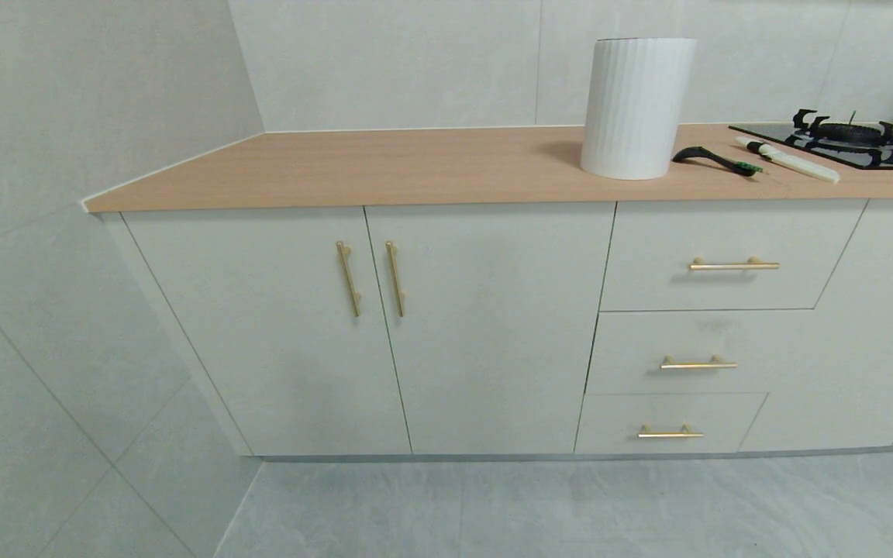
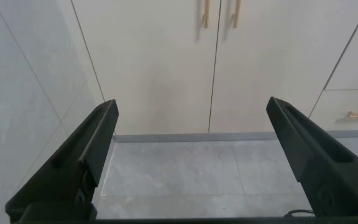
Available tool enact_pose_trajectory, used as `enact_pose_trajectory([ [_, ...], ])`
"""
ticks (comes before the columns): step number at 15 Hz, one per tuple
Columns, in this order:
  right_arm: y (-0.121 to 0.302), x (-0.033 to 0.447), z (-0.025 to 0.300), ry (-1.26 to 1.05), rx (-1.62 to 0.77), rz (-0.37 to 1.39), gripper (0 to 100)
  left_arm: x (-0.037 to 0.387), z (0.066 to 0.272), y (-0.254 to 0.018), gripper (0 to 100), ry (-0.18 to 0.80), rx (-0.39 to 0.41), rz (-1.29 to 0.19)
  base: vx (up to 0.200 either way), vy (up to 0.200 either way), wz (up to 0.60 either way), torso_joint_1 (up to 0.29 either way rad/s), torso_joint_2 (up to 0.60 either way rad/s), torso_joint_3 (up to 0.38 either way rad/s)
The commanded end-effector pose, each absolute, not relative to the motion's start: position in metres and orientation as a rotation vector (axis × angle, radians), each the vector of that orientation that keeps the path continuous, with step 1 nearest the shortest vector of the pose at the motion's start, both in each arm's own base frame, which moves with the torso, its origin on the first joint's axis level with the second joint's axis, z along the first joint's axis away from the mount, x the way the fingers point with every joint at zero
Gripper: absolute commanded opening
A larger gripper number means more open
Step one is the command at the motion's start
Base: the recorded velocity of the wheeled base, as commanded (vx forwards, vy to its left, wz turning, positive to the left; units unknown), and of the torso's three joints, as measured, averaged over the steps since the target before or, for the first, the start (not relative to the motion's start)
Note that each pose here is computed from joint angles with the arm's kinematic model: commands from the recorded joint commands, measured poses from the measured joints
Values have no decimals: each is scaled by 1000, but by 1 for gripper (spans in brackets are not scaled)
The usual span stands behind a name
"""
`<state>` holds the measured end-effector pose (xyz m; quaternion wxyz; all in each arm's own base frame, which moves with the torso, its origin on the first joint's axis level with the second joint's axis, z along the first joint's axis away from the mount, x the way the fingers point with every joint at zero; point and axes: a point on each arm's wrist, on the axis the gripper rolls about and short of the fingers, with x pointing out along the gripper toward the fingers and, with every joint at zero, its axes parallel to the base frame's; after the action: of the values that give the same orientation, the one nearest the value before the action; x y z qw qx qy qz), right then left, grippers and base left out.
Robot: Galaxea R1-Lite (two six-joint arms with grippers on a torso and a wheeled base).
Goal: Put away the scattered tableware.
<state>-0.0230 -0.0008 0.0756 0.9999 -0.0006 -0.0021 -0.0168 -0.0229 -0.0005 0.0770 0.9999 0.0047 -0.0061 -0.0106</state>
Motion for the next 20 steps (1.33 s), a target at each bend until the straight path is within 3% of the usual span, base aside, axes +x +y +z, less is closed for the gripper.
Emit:
enact_pose_trajectory([
  [1,-1,-23,76,-2,-2,-34,100,-23,77,0,100,-11,9,-21,0,-200,0,-2,2,2],
  [6,-1,-23,76,-2,-2,-34,100,-23,77,0,100,-11,9,-21,0,-200,0,2,1,3],
  [15,-1,-23,76,-2,0,-34,100,-23,77,0,100,-11,9,-21,0,0,0,0,0,0],
  [20,-1,-23,76,-2,0,-34,100,-23,77,0,100,-12,9,-21,200,0,0,2,5,0],
])
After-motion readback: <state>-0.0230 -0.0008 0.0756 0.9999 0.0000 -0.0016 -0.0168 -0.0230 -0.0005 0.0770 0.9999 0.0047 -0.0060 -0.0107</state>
